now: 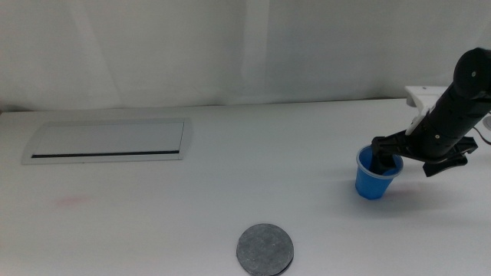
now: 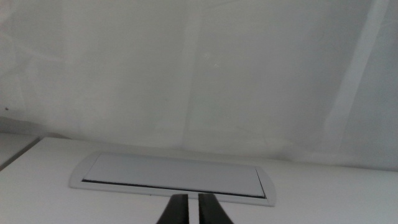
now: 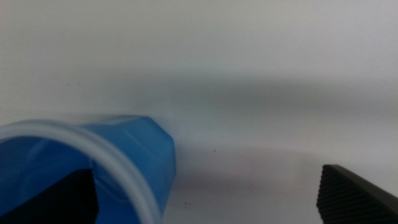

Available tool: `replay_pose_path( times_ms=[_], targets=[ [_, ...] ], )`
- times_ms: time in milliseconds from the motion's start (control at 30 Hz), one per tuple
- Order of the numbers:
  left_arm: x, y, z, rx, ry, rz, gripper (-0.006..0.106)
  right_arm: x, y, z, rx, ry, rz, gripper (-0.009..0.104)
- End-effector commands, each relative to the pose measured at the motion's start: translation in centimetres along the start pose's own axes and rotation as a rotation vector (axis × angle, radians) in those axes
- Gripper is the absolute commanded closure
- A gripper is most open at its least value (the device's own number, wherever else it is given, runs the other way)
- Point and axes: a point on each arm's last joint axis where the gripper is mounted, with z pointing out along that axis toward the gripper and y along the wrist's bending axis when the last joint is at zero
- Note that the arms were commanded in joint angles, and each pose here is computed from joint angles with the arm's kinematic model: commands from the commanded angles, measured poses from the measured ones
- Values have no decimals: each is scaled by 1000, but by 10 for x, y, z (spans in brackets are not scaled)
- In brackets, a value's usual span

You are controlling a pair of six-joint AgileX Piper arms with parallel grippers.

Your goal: Place an empty cup on a cup mat.

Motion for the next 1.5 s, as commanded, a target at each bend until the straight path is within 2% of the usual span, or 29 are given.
replay_pose_path(
  times_ms=[0, 67, 133, 233, 333, 367, 600, 933, 1133, 1467],
  targets=[
    [10, 1, -1, 5, -12, -5, 103, -1, 1, 5, -3, 9, -10, 4],
    [10, 1, -1, 5, -12, -5, 103, -1, 1, 7, -3, 14, -10, 13],
    [10, 1, -1, 5, -12, -5, 103, -1, 1, 7, -7, 16, -5, 26],
    [10, 1, -1, 5, -12, -5, 103, -1, 1, 7, -8, 11, -4, 56],
    [10, 1, -1, 5, -12, -5, 103, -2, 1, 7, -11, 7, -1, 95],
    [10, 1, -1, 5, -12, -5, 103, -2, 1, 7, -12, 0, 2, 97],
    [10, 1, -1, 5, -12, -5, 103, -4, 2, 2, -15, -24, 12, 98],
    [10, 1, -1, 5, -12, -5, 103, -6, 23, -105, -75, -213, -48, 98],
    [10, 1, -1, 5, -12, -5, 103, 13, 64, -147, -118, -252, -169, 98],
    [10, 1, -1, 5, -12, -5, 103, 38, 154, -129, -205, -178, -343, 98]
  ],
)
